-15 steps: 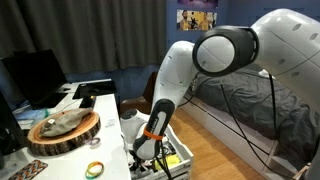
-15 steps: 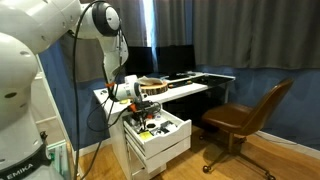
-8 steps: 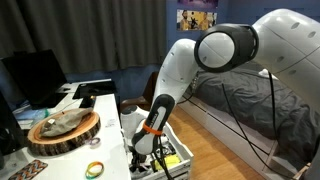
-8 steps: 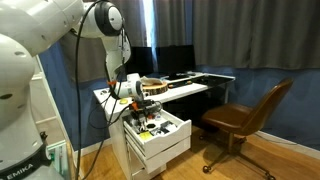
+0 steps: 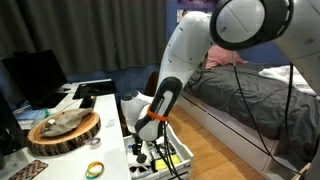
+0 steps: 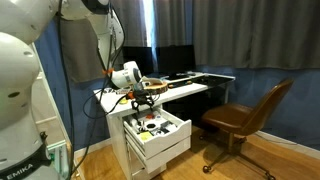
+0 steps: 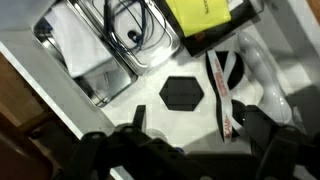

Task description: Move the sunglasses from the desk to the drawer

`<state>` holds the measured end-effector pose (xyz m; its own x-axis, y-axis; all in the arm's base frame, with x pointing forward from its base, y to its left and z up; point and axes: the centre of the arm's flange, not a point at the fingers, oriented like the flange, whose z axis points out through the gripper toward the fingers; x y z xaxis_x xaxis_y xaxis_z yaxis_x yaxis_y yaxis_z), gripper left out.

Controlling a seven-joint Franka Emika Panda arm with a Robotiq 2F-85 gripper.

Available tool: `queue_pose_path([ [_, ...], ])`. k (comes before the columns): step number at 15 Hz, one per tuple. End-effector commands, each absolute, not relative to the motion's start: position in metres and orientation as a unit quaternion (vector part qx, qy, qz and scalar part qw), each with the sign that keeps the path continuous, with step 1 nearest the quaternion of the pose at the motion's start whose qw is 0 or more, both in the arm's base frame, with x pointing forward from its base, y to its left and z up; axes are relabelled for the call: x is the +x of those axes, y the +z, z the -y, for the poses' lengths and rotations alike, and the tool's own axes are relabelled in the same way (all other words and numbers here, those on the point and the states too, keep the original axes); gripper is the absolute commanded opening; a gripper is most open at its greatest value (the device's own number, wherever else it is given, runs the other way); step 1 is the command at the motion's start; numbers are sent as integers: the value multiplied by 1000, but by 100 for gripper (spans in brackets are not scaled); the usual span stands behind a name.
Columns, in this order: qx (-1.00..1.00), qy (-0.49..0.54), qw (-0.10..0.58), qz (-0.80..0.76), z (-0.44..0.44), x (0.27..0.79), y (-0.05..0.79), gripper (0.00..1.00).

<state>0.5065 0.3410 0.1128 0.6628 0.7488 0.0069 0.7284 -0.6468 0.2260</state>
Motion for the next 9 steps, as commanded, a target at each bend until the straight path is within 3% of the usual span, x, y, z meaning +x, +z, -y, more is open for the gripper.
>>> queue_pose_path([
  [1, 914, 42, 139, -379, -311, 469, 157, 100],
  [9, 881, 121, 100, -447, -364, 414, 228, 100],
])
